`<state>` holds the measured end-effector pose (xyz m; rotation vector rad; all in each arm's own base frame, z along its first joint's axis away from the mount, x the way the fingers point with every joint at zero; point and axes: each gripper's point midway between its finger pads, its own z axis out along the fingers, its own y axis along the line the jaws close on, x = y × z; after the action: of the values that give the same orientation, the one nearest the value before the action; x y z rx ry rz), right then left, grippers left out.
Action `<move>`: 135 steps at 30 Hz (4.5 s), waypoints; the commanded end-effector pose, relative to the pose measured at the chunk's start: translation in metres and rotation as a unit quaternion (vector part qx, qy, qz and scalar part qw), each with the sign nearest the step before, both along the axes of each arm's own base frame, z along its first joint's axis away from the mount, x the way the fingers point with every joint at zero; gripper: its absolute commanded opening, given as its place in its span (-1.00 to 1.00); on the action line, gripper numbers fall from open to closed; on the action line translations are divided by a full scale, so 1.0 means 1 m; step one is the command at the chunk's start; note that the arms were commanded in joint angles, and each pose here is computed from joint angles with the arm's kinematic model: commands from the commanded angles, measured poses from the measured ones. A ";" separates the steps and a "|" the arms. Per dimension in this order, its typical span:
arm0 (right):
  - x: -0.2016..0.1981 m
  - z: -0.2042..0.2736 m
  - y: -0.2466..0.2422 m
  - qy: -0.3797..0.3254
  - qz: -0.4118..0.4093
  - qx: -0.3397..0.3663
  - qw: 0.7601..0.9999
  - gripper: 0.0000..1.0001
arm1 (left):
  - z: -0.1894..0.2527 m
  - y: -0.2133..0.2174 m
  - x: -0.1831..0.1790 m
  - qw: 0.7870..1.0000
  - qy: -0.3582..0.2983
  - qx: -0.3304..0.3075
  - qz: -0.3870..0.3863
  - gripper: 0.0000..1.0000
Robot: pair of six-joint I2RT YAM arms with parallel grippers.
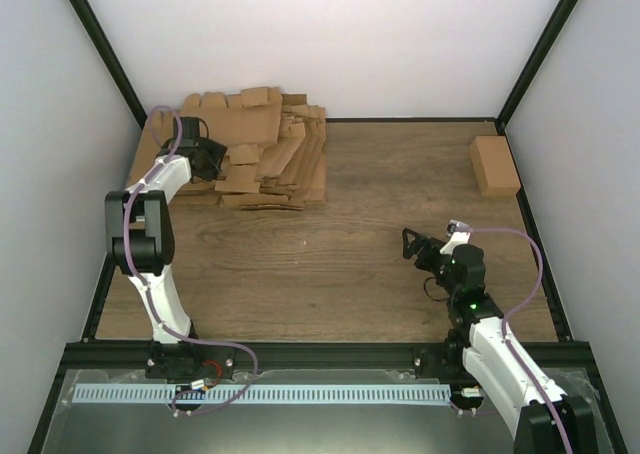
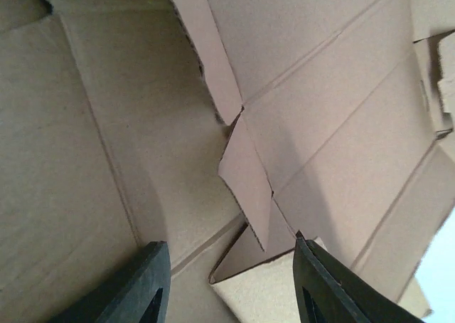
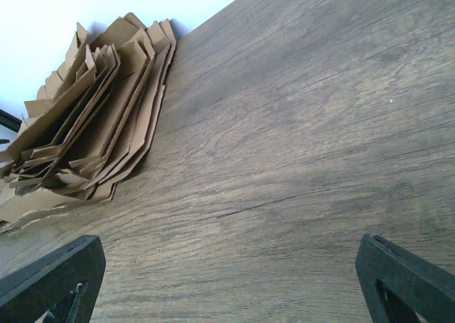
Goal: Fold the paper box
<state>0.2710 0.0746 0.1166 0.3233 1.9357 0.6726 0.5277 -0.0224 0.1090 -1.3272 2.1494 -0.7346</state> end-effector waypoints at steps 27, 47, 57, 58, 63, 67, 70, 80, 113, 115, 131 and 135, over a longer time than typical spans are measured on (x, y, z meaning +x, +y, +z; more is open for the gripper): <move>0.006 0.018 -0.001 -0.020 -0.009 0.004 1.000 0.99 | 0.018 0.009 0.025 0.998 -0.018 -0.012 0.053 -0.11; 0.006 0.018 -0.001 -0.019 -0.009 0.004 1.000 0.99 | 0.011 -0.003 0.008 0.998 -0.017 -0.023 0.057 -0.04; 0.006 0.018 -0.001 -0.020 -0.008 0.005 1.000 1.00 | -0.005 -0.012 0.016 0.998 -0.003 -0.045 0.049 -0.15; 0.006 0.018 0.000 -0.021 -0.008 0.005 1.000 1.00 | -0.007 -0.012 0.017 0.998 -0.004 -0.048 0.050 -0.15; 0.006 0.017 0.000 -0.020 -0.008 0.005 1.000 1.00 | -0.006 -0.013 0.023 0.997 -0.006 -0.054 0.054 -0.26; 0.006 0.017 0.000 -0.019 -0.007 0.005 1.000 1.00 | -0.003 -0.011 0.031 0.997 -0.012 -0.054 0.060 -0.42; 0.006 0.018 0.000 -0.020 -0.007 0.005 1.000 1.00 | -0.003 -0.011 0.038 0.996 -0.014 -0.055 0.062 -0.42; 0.006 0.018 0.000 -0.022 -0.006 0.005 1.000 1.00 | -0.012 -0.011 0.047 0.995 -0.006 -0.063 0.072 -0.55; 0.005 0.018 0.000 -0.020 -0.005 0.004 1.000 1.00 | 0.325 -0.054 -0.035 0.899 -0.431 0.042 -0.070 -0.93; 0.005 0.018 0.000 -0.020 -0.006 0.005 1.000 1.00 | 0.338 -0.076 -0.058 0.891 -0.442 0.020 -0.097 -0.93; 0.004 0.014 -0.013 0.008 -0.045 0.003 0.999 1.00 | 0.090 -0.124 -0.261 0.967 -0.174 0.003 -0.187 0.96; 0.002 0.024 -0.005 0.048 -0.022 0.001 0.999 1.00 | 0.086 -0.079 -0.284 0.973 -0.162 0.087 -0.141 1.00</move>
<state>0.2695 0.0655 0.1139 0.3997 1.9788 0.6275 0.2616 -0.1435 0.1872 -0.7240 2.1470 -0.9983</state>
